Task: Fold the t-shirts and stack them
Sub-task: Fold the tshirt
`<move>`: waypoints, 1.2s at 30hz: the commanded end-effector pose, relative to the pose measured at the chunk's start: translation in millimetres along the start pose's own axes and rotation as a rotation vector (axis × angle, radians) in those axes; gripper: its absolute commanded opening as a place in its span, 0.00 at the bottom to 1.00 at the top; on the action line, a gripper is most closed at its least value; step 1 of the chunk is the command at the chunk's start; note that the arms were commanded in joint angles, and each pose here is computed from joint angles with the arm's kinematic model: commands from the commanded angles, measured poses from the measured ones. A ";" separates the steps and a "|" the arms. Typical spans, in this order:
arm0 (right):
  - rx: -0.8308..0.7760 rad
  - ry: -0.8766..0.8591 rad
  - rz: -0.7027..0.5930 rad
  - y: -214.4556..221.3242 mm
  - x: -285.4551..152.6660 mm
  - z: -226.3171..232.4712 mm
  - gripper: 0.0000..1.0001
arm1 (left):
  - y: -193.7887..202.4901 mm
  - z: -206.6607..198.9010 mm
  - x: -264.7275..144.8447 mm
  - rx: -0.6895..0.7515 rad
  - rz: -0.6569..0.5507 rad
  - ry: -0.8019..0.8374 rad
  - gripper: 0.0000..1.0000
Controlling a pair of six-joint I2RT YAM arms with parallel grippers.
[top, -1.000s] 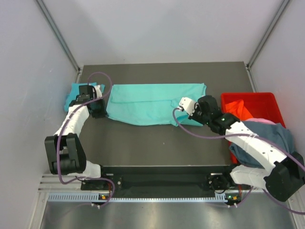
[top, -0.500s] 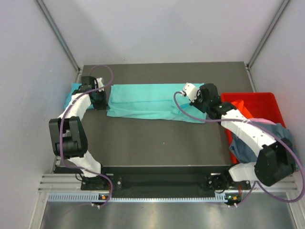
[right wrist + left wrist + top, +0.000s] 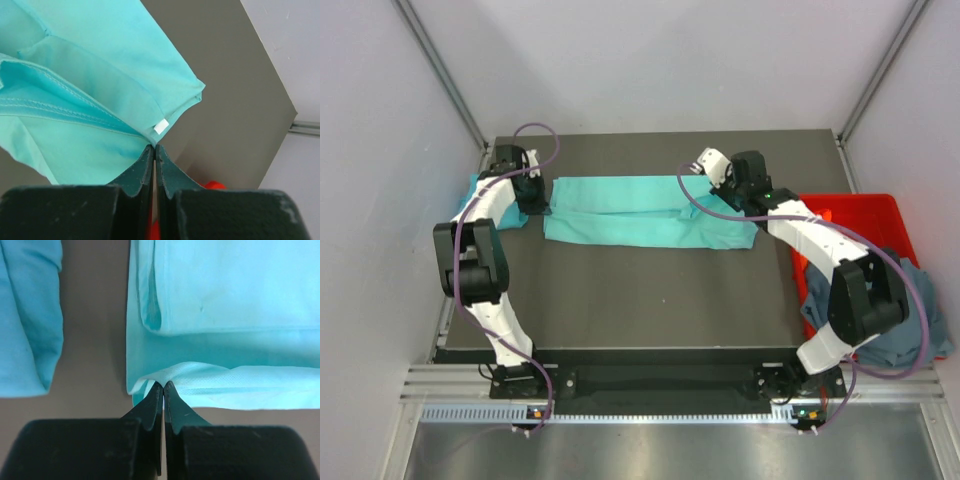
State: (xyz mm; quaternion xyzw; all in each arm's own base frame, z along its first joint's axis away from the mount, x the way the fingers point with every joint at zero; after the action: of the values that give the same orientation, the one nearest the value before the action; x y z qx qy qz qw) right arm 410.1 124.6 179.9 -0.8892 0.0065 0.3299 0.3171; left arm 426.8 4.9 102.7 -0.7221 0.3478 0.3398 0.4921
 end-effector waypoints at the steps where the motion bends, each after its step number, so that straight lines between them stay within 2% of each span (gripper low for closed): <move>1: 0.044 0.074 -0.062 -20.2 11.6 -29.3 0.00 | -30.4 -6.4 -0.9 0.003 -0.066 0.005 0.00; 21: 0.098 0.104 -0.026 -12.8 87.5 -56.0 0.00 | -58.7 0.7 54.9 -0.042 -0.040 -0.009 0.00; 36: 0.138 0.142 0.015 0.8 111.7 -58.8 0.00 | -75.7 -2.7 57.6 -0.043 -0.084 0.003 0.00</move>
State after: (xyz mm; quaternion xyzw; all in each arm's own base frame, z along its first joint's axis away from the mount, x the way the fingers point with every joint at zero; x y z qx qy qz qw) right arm 508.4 120.5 117.8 -0.8782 0.0571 0.3265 0.3447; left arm 507.0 11.8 79.4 -0.7389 0.3274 0.3425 0.4792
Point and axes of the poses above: each gripper's point midway between its finger pads, its own x axis out along the fingers, its own z axis along the line the jaws close on, y = z × x, the point moved 2 cm from there along -x, back along the fingers, and after that the axes turned 5 degrees about -x, right-handed, at the moved point
